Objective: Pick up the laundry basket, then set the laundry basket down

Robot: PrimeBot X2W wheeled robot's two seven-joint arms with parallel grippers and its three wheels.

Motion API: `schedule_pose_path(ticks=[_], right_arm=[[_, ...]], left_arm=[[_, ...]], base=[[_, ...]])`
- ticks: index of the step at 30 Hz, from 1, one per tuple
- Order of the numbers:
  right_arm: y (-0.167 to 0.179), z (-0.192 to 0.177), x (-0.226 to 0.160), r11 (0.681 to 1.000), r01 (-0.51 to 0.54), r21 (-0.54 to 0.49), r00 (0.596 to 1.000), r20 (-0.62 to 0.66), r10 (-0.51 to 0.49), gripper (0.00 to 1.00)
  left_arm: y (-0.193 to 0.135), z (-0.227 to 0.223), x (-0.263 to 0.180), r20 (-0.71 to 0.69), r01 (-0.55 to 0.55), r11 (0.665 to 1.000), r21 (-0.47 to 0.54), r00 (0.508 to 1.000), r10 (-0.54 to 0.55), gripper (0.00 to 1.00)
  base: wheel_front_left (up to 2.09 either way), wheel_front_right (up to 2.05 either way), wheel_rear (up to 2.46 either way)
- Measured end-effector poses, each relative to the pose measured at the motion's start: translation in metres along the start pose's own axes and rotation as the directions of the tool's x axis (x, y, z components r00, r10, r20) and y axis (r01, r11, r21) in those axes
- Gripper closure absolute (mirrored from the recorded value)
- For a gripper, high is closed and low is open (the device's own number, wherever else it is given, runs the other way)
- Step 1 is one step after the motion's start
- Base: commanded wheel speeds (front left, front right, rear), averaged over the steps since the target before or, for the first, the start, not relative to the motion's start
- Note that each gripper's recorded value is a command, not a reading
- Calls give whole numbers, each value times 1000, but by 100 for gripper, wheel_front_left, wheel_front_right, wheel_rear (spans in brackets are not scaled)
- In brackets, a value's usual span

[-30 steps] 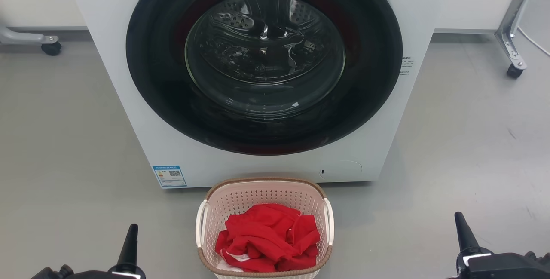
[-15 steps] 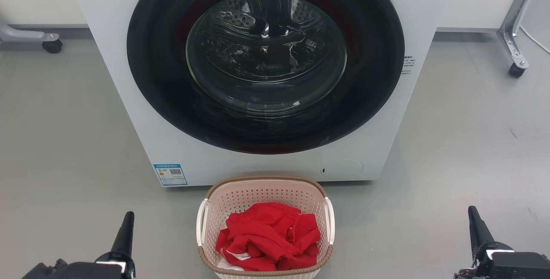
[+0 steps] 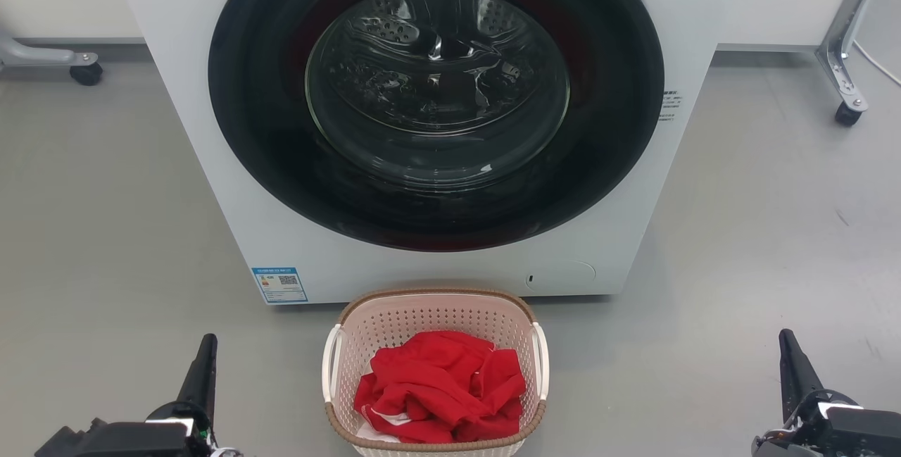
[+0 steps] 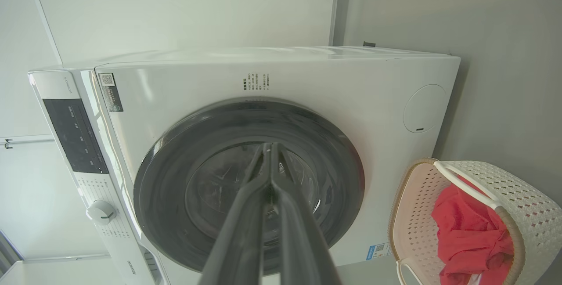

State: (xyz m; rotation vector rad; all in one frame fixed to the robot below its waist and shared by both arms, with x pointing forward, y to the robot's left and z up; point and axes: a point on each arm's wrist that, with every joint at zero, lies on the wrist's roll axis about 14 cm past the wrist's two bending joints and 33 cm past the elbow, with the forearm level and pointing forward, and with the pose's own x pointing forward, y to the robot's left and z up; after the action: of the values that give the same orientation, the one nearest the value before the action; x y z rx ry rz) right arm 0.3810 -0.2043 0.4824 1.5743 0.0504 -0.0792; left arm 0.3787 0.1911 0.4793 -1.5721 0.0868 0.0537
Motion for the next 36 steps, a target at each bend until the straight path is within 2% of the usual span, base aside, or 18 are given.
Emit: schedule_pose_path(ticks=[36], right_arm=[[0,0,0,1000,0,0,1000,0,0,100]], left_arm=[[0,0,0,0,-1,1000,-1,1000,1,100]], base=[[0,0,0]])
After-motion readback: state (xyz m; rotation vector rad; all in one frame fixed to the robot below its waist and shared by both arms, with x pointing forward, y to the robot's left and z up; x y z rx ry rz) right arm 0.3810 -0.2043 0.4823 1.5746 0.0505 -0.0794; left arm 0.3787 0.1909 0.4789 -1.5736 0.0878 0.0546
